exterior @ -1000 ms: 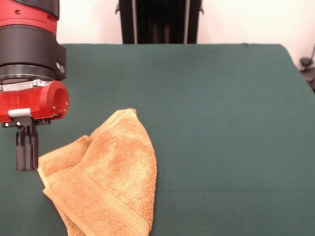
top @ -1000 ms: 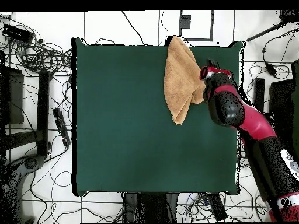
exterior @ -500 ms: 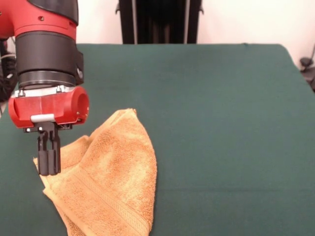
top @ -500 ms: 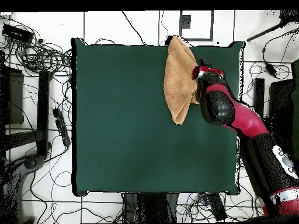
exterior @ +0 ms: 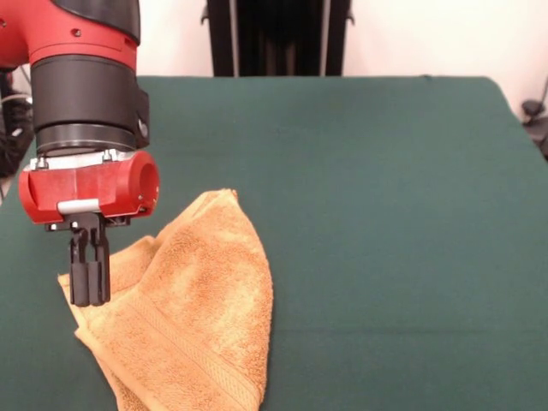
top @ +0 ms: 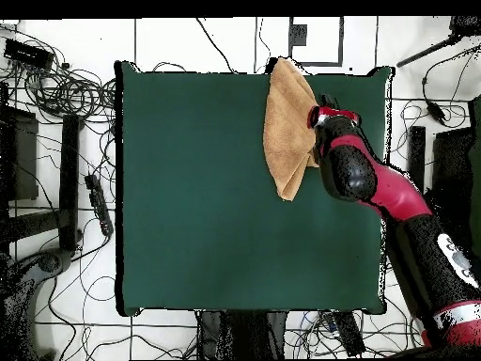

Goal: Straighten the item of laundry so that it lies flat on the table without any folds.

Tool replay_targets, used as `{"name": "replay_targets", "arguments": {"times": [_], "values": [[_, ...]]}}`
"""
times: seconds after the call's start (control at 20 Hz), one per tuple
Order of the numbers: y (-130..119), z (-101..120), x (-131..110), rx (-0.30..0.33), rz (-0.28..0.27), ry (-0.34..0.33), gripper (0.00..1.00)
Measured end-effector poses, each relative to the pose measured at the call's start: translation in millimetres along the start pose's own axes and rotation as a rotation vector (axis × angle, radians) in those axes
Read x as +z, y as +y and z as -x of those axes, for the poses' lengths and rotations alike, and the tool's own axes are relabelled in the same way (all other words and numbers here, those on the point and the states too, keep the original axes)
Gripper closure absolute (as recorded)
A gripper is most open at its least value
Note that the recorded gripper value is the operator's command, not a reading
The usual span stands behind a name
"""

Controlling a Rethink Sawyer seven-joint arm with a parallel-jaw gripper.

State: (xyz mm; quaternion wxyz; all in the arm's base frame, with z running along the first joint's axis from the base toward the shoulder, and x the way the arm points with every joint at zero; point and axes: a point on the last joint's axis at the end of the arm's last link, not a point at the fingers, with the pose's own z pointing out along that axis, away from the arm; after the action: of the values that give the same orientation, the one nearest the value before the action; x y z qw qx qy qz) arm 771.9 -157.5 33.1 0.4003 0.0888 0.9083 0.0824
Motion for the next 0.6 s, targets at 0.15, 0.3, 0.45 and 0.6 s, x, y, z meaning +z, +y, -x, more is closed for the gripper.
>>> {"name": "replay_targets", "arguments": {"times": [0.15, 0.3, 0.45, 0.6], "values": [[-0.3, -0.2, -0.1, 0.0, -0.001, 0.0, 1.0], [-0.9, -0.5, -0.1, 0.0, -0.002, 0.001, 1.0], [-1.4, -0.8, -0.2, -0.001, -0.003, 0.001, 0.0], [-1.9, -1.2, -0.2, -0.001, -0.004, 0.002, 0.0]]}}
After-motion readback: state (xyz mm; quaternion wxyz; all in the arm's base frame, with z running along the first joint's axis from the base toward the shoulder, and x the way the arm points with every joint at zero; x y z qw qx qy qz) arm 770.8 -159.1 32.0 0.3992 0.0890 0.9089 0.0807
